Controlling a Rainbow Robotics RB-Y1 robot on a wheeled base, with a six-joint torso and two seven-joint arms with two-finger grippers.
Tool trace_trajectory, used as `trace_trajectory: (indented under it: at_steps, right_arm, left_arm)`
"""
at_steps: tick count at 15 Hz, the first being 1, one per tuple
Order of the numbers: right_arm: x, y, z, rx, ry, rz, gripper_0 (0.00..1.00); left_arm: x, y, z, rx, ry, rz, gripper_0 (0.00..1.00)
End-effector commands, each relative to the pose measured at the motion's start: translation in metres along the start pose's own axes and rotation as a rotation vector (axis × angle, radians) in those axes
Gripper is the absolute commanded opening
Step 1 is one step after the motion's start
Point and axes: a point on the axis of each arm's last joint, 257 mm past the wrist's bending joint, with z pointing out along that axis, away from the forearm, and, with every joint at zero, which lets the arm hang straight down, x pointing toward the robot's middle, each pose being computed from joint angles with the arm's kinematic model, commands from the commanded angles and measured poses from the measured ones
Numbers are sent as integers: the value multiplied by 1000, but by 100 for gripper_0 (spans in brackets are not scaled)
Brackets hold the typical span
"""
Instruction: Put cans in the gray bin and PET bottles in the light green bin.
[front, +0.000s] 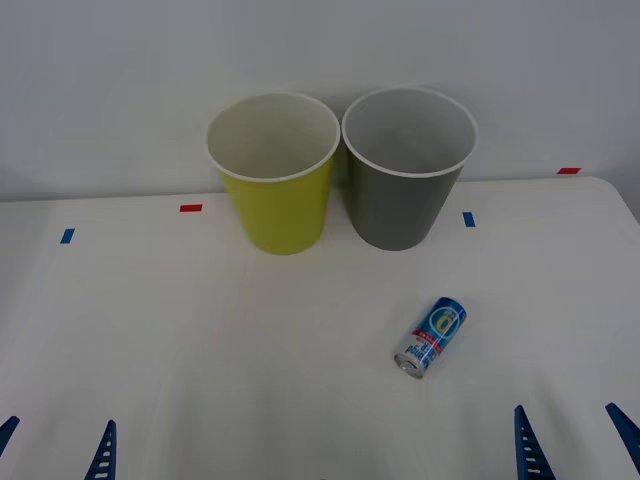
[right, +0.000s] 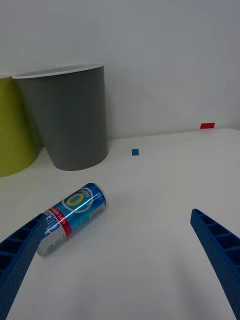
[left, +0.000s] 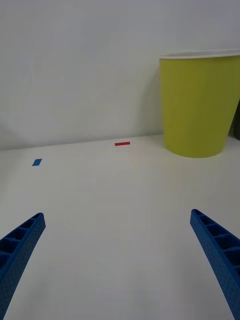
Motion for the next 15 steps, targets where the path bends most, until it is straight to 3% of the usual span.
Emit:
trace_trajectory:
  at_steps: [1,15]
  right_arm:
    - [0,0,0,0,0,0,100]
    - [0,0,0,0,0,0,100]
  left_arm:
    - [0,0,0,0,0,0,100]
    - [0,0,0,0,0,0,100]
